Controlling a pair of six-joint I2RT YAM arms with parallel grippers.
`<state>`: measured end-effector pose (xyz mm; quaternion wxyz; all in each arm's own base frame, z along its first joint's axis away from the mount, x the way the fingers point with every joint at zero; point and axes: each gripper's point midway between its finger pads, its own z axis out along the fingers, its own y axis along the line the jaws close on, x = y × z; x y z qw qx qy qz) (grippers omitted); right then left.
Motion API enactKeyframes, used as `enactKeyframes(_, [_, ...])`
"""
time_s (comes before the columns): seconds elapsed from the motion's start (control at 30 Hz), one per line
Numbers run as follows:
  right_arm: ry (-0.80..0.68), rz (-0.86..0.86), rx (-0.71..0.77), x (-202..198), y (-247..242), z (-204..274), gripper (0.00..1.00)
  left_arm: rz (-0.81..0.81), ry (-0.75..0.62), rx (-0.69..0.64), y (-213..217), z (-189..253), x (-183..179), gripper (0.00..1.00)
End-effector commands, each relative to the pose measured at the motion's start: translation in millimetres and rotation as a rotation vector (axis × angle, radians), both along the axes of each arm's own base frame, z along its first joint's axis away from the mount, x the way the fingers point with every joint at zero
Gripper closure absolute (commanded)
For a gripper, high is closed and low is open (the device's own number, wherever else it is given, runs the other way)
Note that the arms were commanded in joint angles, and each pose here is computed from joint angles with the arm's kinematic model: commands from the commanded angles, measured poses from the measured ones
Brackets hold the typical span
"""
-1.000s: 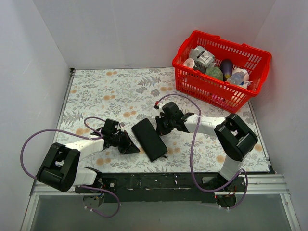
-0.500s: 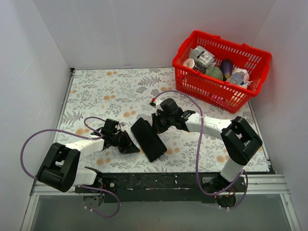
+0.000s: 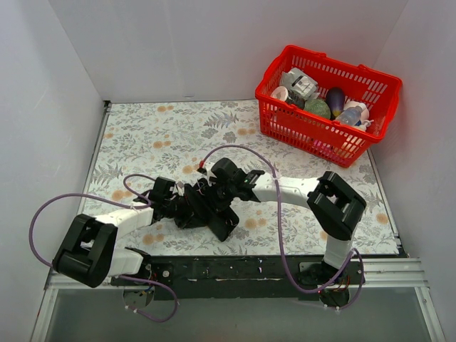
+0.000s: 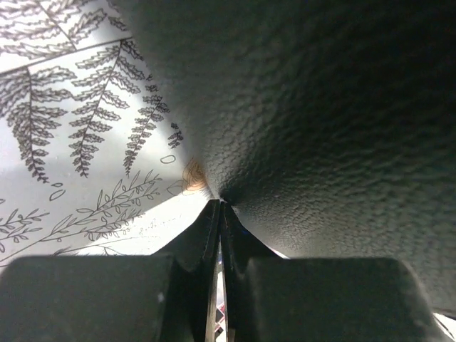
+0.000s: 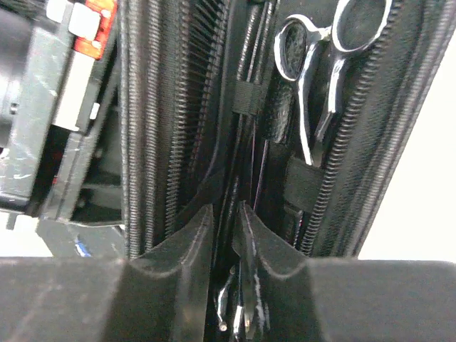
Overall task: Sort the hair-cutting tools
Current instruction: Open the hairdressing tool bag at the center of the board.
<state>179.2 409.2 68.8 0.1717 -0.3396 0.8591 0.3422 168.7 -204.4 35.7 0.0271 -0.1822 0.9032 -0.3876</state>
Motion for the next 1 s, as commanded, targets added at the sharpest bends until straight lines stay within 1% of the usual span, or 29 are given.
enactKeyframes(0.0, [-0.006, -0.028, -0.095, -2.6, -8.0, -7.5, 0.57, -0.008, -0.041, -0.028, -2.0, 9.9, 0.3, 1.00])
enactKeyframes(0.07, [-0.031, -0.043, -0.137, 1.2, -15.7, -13.1, 0.43, -0.012, -0.058, -0.038, -3.6, 17.4, 3.0, 1.00])
enactKeyframes(0.1, [-0.038, -0.049, -0.165, 1.0, -20.8, -16.7, 0.29, -0.017, -0.060, -0.025, -1.6, 20.6, 1.0, 1.00])
enactKeyframes(0.13, [-0.040, -0.048, -0.180, 0.1, -23.9, -19.4, 0.20, -0.018, -0.072, -0.022, -1.3, 26.1, 1.7, 1.00])
enactKeyframes(0.17, [-0.047, -0.042, -0.192, -0.5, -27.0, -20.9, 0.11, -0.022, -0.112, -0.035, -4.1, 41.6, 9.6, 1.00])
enactKeyframes(0.2, [-0.056, -0.045, -0.204, -0.6, -29.5, -23.4, 0.07, -0.024, -0.131, -0.035, -2.3, 54.0, 7.0, 1.00])
enactKeyframes(0.27, [-0.059, -0.040, -0.217, -5.5, -34.7, -28.0, 0.06, -0.013, -0.177, -0.027, -0.3, 75.0, 11.3, 1.00])
enactKeyframes(0.43, [-0.066, -0.041, -0.276, -15.6, -46.0, -46.5, 0.03, 0.023, -0.354, -0.019, 12.3, 169.7, 7.9, 1.00])
enactKeyframes(0.47, [-0.063, -0.040, -0.299, -18.2, -48.8, -52.8, 0.03, 0.034, -0.386, -0.009, 16.2, 184.1, 7.6, 1.00])
enactKeyframes(0.5, [-0.073, -0.038, -0.316, -20.8, -49.5, -56.0, 0.03, 0.052, -0.387, 0.020, 22.5, 190.2, 4.0, 1.00])
enactKeyframes(0.53, [-0.075, -0.035, -0.327, -22.4, -50.3, -58.8, 0.02, 0.063, -0.452, 0.010, 24.8, 215.1, 4.8, 1.00])
enactKeyframes(0.6, [-0.073, -0.018, -0.348, -28.7, -49.3, -66.3, 0.02, 0.064, -0.468, 0.001, 24.5, 225.4, 5.2, 0.99])
enactKeyframes(0.67, [-0.093, -0.028, -0.386, -27.2, -52.3, -73.5, 0.02, 0.066, -0.468, -0.040, 16.3, 225.1, 13.6, 1.00])
enactKeyframes(0.7, [-0.100, -0.024, -0.394, -28.3, -51.4, -74.5, 0.02, 0.057, -0.448, -0.064, 11.8, 217.7, 13.5, 1.00])
enactKeyframes(0.73, [-0.099, -0.023, -0.397, -29.2, -51.0, -75.8, 0.02, 0.044, -0.386, -0.067, 8.8, 190.8, 10.5, 1.00])
enactKeyframes(0.8, [-0.108, -0.028, -0.413, -29.7, -53.8, -78.7, 0.02, 0.059, -0.375, -0.101, 3.8, 168.2, 14.2, 1.00])
enactKeyframes(0.83, [-0.113, -0.035, -0.426, -29.8, -56.6, -79.3, 0.02, 0.068, -0.316, -0.072, 7.5, 130.8, 8.2, 1.00])
enactKeyframes(0.87, [-0.123, -0.040, -0.436, -29.2, -58.9, -79.4, 0.02, 0.088, -0.331, -0.077, 7.9, 122.2, 11.5, 1.00])
enactKeyframes(0.97, [-0.164, -0.053, -0.486, -30.3, -67.9, -83.2, 0.02, 0.111, -0.295, -0.060, 11.7, 84.2, 7.1, 1.00])
